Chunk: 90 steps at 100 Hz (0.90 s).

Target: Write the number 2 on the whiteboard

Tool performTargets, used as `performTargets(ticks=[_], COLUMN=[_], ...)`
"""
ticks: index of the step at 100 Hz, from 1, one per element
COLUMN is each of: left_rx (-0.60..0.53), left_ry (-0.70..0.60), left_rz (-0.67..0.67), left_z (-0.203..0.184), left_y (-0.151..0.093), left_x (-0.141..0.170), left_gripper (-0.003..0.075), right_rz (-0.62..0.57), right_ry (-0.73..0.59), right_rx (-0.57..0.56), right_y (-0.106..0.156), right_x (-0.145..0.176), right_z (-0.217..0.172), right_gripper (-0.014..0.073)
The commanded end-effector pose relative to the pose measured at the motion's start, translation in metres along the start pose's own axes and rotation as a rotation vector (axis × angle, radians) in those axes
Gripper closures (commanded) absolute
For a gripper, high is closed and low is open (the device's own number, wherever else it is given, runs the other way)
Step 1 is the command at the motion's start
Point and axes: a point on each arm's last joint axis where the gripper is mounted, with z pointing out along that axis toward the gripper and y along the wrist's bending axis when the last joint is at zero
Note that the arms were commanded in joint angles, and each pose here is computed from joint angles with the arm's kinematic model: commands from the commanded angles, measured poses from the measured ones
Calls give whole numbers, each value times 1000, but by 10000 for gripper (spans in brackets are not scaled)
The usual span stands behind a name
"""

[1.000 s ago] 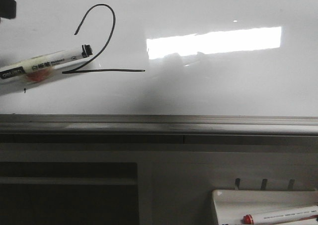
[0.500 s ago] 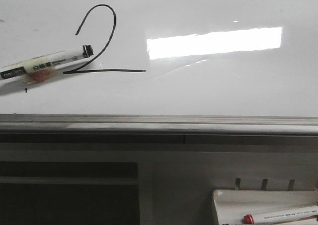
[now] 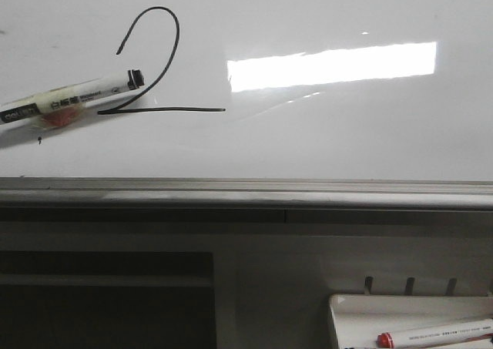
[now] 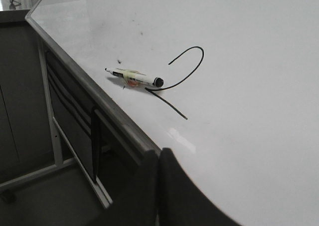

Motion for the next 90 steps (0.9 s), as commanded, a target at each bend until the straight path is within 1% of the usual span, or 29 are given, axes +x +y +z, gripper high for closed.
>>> performTargets(ticks=[1,48,55,65,90], left_rx=[-2,-4,-17,-80,-339], left_ry=[-84,-85,-75,-48,23], left_rz=[3,4,23,64,128], left_z=[0,1,1,2,-4], left_y=[0,0,1,4,16], left_x=[-13,-12,-8,1,32], left_gripper=[741,741,741,741,741], right_rz=[-21,-21,-21,-21,-21], right_ry=[-79,-76,-76,-76,-76], right_rx=[29,29,29,29,29], right_y=[-3,-3,-3,-3,-3], right_x=[-12,-11,-11,-11,-11], right_z=[-1,-1,-1,-1,-1], right_gripper=[658,658,658,658,658])
